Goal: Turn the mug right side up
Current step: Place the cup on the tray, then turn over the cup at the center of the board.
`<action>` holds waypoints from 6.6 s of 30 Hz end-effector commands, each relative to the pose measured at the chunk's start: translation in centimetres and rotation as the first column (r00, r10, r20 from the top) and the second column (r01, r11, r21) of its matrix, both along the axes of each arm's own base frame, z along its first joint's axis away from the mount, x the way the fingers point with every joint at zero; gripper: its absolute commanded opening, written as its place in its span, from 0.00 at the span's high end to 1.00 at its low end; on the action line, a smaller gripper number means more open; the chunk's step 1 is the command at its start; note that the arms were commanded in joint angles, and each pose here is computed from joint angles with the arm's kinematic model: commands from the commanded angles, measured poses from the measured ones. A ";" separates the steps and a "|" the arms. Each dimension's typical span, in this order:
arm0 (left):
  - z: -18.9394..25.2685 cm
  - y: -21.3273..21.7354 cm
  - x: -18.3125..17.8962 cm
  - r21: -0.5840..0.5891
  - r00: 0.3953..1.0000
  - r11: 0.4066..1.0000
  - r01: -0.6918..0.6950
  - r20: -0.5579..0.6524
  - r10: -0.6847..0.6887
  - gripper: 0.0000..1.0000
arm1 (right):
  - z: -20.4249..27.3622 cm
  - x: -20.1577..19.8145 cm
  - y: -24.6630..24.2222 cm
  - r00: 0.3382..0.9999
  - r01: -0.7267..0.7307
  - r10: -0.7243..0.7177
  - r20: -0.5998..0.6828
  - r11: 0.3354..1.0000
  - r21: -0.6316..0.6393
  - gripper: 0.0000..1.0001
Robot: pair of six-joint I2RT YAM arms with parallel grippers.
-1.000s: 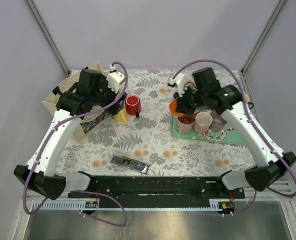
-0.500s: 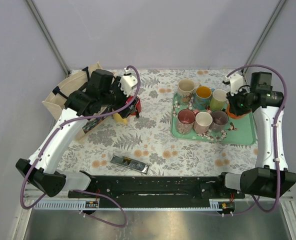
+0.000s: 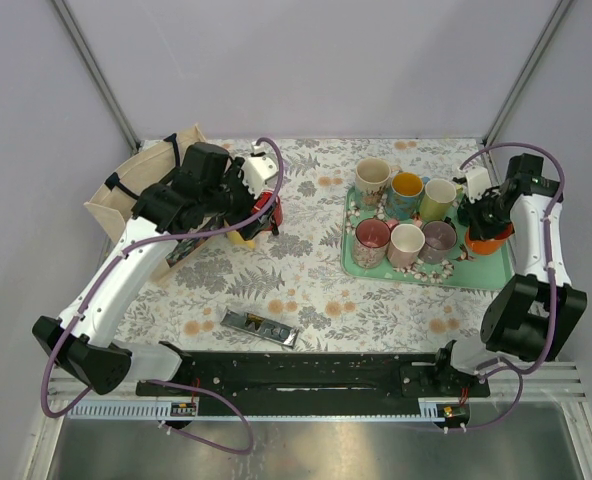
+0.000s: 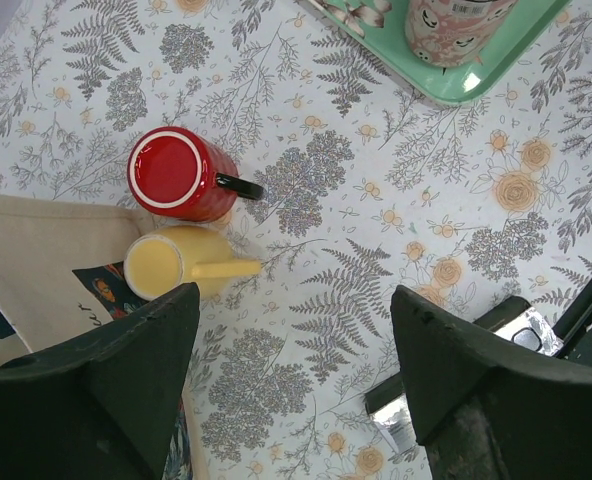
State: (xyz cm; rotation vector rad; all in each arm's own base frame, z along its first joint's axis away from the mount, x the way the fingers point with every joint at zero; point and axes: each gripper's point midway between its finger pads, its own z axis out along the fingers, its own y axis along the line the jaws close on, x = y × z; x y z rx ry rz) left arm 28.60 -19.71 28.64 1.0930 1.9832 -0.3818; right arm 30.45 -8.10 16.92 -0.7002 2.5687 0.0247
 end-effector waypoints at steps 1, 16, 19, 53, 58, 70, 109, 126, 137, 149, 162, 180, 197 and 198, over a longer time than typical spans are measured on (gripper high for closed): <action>1.2 0.3 -0.2 0.006 0.997 1.000 0.025 0.073 -0.025 0.19 | 0.4 3.7 -2.2 0.994 0.016 -0.007 0.105 0.997 -0.081 1.00; 0.7 0.9 0.2 0.068 0.998 0.997 0.026 0.059 -0.030 0.18 | -5.6 6.7 -3.4 0.998 0.059 -0.057 0.040 0.996 -0.062 1.00; 0.8 0.9 0.5 0.080 0.997 0.996 0.028 0.063 -0.033 0.18 | -6.4 7.1 -3.5 0.997 0.073 -0.071 0.028 0.996 -0.047 1.00; -8.1 1.1 11.4 0.239 0.931 0.904 -0.353 -0.001 0.364 0.12 | 0.8 3.5 2.0 0.979 0.157 -0.180 0.095 0.965 0.210 0.49; -9.6 0.1 15.2 0.241 0.900 0.875 -0.420 -0.017 0.437 0.11 | 4.3 3.5 3.7 0.961 0.166 -0.223 0.163 0.938 0.304 0.45; -15.3 1.5 19.4 0.284 0.826 0.824 -0.490 -0.150 0.543 0.11 | 10.3 3.1 6.2 0.934 0.099 -0.223 0.279 0.913 0.397 0.35; 8.4 4.8 6.8 -0.435 0.899 0.803 -0.408 -0.040 0.435 0.12 | 6.0 5.6 34.4 0.909 -0.405 0.316 0.271 0.823 0.398 0.00; 8.6 9.0 1.8 -0.432 0.838 0.785 -0.445 0.109 0.535 0.11 | -8.2 3.3 42.2 0.947 -0.306 0.320 -0.004 0.907 0.289 0.32; 8.8 9.0 1.9 -0.451 0.841 0.779 -0.435 0.105 0.531 0.12 | -11.5 3.8 44.0 0.955 -0.282 0.295 -0.005 0.918 0.278 0.35; 4.7 8.3 1.9 -0.346 0.893 0.870 -0.351 0.157 0.422 0.14 | -5.9 3.1 43.7 0.918 -0.380 0.395 0.045 0.839 0.390 1.00; 5.4 5.0 -1.1 0.119 0.502 0.989 0.084 0.853 -0.145 0.09 | 12.9 -2.6 41.6 0.724 -0.206 0.690 -0.023 0.247 0.947 1.00; 7.8 -3.3 -0.1 0.250 0.121 0.953 0.173 0.954 -0.273 0.43 | 15.7 -4.9 40.3 0.562 0.003 0.816 -0.134 0.160 0.987 1.00; 6.0 -3.5 2.7 0.370 0.019 0.929 0.021 0.928 -0.371 0.39 | 15.1 -4.7 40.1 0.550 0.079 0.809 -0.208 0.197 0.977 1.00; 6.0 -3.6 2.8 0.371 0.016 0.928 0.023 0.928 -0.372 0.44 | 15.1 -4.7 40.1 0.549 0.082 0.809 -0.210 0.198 0.977 1.00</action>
